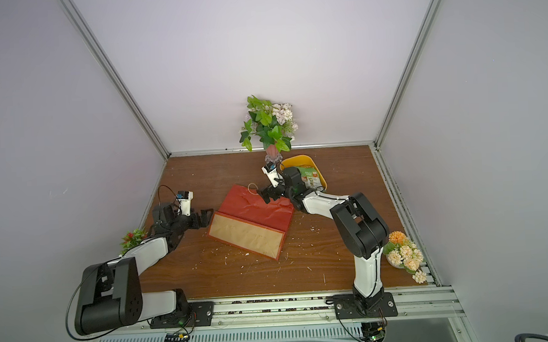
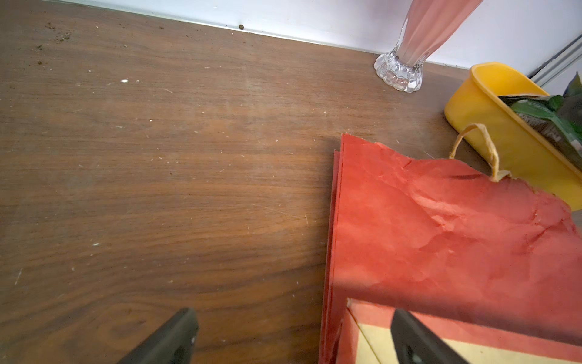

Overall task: Place the condiment packets inside the bag
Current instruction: Pick up the paper bag from the center of the board.

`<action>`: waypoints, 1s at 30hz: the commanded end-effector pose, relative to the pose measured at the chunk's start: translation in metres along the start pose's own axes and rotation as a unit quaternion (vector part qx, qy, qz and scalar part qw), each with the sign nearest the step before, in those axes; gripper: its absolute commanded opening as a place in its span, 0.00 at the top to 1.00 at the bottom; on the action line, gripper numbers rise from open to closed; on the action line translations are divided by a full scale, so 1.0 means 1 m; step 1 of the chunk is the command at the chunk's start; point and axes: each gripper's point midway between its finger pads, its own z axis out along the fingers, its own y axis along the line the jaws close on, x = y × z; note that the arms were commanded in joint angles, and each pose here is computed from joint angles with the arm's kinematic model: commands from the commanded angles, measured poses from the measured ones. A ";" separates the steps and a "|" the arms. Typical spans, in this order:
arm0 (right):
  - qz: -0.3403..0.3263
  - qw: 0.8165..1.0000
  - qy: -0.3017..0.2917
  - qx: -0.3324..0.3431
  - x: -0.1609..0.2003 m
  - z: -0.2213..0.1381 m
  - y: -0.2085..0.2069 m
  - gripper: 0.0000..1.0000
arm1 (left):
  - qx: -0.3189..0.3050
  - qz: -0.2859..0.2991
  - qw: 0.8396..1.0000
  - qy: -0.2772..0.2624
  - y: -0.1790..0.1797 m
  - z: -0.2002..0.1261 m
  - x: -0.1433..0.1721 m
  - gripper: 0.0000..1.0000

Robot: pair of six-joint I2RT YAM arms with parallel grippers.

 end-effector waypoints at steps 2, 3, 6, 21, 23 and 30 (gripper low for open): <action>-0.034 0.998 0.020 -0.048 -0.005 0.009 0.015 0.01 | 0.010 0.004 1.000 -0.010 0.002 -0.002 -0.003 0.01; -0.038 0.997 0.034 -0.055 0.001 0.015 0.018 0.01 | 0.014 0.002 1.000 -0.014 0.001 -0.004 -0.005 0.01; -0.052 0.995 0.055 -0.060 0.009 0.024 0.022 0.01 | 0.017 0.002 1.000 -0.025 0.002 -0.009 -0.008 0.01; -0.071 0.992 0.095 -0.047 0.025 0.041 0.021 0.27 | 0.016 0.004 0.999 -0.028 0.002 -0.011 -0.010 0.01; -0.071 0.993 0.093 -0.035 0.024 0.042 0.017 0.34 | 0.018 0.006 0.999 -0.029 0.001 -0.012 -0.011 0.01; -0.067 0.996 0.055 -0.009 0.004 0.035 0.012 0.75 | 0.037 0.019 0.999 -0.033 -0.008 -0.019 -0.019 0.01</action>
